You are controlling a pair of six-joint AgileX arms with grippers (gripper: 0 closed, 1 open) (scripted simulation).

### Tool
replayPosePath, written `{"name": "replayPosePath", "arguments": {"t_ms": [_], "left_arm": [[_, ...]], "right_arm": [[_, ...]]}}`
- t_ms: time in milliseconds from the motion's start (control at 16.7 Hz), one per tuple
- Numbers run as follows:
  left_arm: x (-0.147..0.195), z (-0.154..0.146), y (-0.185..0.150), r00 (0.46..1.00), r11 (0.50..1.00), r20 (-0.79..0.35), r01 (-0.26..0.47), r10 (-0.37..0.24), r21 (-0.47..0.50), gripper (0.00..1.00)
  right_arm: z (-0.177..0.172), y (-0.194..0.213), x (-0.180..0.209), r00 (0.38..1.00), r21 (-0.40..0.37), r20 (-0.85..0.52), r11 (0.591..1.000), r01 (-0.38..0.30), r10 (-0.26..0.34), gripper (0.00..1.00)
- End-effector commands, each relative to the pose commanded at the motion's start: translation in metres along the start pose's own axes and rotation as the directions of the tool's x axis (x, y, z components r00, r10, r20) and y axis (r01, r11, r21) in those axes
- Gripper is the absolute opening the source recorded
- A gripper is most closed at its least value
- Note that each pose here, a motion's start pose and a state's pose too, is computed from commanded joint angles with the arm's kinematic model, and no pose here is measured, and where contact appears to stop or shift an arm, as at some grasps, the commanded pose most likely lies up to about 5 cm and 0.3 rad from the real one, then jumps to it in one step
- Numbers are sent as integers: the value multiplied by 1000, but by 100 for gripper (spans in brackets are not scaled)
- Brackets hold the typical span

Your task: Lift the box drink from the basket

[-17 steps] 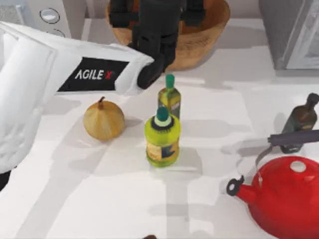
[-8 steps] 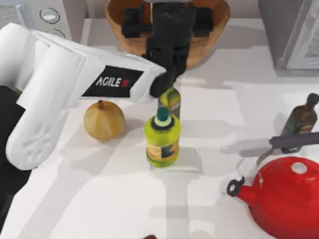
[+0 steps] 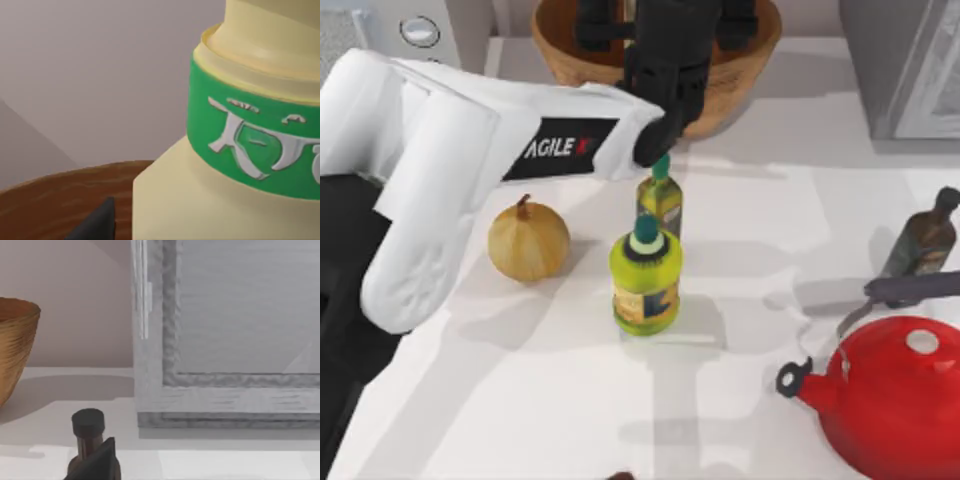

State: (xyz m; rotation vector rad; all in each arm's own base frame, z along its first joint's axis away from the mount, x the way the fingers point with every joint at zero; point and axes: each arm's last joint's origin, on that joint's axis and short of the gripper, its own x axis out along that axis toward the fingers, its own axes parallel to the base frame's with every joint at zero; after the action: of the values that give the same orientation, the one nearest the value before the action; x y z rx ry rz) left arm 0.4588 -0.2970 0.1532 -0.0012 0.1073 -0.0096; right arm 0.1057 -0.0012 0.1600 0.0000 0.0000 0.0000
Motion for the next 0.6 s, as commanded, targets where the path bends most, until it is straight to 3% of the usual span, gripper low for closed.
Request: {"name": "replayPosePath", "arguments": {"t_ms": [240,480,600], "left_arm": [[23,-9,4,1000,1000,-5,0,0,0,100],[25,-11,4,1000,1000,-7,1,-1,1,100],[25,-11,4,1000,1000,-7,1,-1,1,85]], "right_arm": [[0,0,0,1000,0,0,1000,0,0,100],[0,0,0,1000,0,0,1000,0,0,100],[0,0,0,1000,0,0,1000,0,0,100]]}}
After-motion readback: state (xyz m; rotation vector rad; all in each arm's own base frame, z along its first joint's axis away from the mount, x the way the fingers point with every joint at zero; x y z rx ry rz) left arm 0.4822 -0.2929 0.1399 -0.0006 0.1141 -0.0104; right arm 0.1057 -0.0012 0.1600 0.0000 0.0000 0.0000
